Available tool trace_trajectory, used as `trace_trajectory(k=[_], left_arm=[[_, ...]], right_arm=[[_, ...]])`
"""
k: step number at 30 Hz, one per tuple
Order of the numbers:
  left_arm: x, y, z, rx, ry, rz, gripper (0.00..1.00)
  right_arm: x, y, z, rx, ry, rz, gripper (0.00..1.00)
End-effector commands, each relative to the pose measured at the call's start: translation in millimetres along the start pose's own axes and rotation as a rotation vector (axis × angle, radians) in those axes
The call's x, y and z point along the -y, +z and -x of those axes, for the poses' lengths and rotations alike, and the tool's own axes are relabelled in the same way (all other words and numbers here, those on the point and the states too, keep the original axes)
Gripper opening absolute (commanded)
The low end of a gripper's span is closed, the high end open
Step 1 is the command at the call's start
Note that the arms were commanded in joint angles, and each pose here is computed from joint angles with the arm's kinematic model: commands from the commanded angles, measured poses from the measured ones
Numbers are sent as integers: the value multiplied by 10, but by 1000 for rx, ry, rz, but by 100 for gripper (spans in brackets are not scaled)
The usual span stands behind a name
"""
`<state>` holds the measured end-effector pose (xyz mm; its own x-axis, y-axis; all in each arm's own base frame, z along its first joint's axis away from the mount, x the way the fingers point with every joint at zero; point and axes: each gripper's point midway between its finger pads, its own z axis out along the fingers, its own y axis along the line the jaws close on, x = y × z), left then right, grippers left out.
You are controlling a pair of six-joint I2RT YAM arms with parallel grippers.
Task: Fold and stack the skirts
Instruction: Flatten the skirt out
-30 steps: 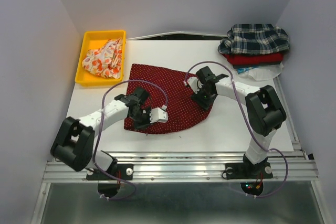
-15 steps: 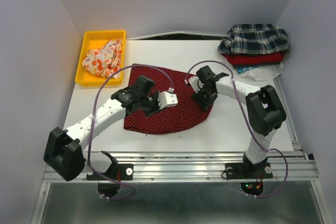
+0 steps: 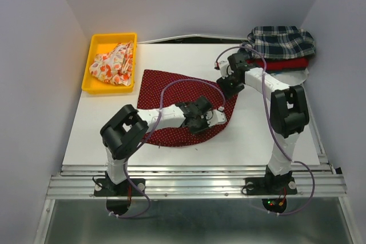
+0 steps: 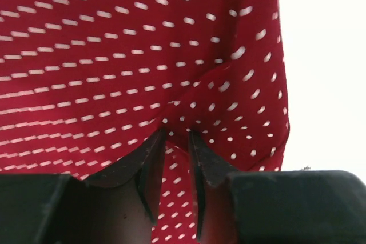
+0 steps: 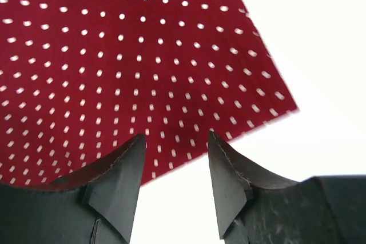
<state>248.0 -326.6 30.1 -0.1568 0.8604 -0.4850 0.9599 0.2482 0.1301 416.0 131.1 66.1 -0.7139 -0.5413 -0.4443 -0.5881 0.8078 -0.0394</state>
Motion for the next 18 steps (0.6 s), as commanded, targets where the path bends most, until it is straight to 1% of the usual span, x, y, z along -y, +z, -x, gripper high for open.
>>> trace_trajectory(k=[1,3,4,5,6,7,8,9,10,11,12,14,15,17,18], left_arm=[[77,-85,281,59,24,7,33],[243,-176,281,83,81,-33,33],[440,-224,319,105,155,-88,33],[583,-265,257,105,195,-125,33],[686,-430,337,153,237,-142,33],[937,-524,387,191,313,-206,33],[1088,-608,349,207,353,-248,33],[1206,-773,413,254,396,-277,35],[1390,-844,321,235,433,-351,35],[1487,-897,299,232,461,-381,35],[1533,-948,328,237,455,-388,35],[1433,-953,348,226,376,-359,35],[1198,-941,350,224,289,-328,35],[822,-899,395,249,170,-258,32],[452,-857,360,241,64,-201,31]], right_arm=[[-6,176,82,3,-2,9,53],[-15,314,-12,-34,4,18,53],[-19,360,-61,-51,4,20,52],[-23,426,-124,-73,5,23,52],[-28,453,-160,-83,5,25,51],[-30,477,-191,-93,7,24,50],[-36,494,-234,-107,8,26,50],[-33,524,-283,-124,7,24,50],[-31,529,-309,-133,4,22,50],[-32,528,-313,-134,4,22,50],[-33,520,-335,-141,0,22,49],[-18,497,-320,-136,-4,14,50],[-28,482,-319,-134,-4,18,50],[-35,450,-302,-128,-4,21,50],[-48,445,-306,-131,-3,28,50]])
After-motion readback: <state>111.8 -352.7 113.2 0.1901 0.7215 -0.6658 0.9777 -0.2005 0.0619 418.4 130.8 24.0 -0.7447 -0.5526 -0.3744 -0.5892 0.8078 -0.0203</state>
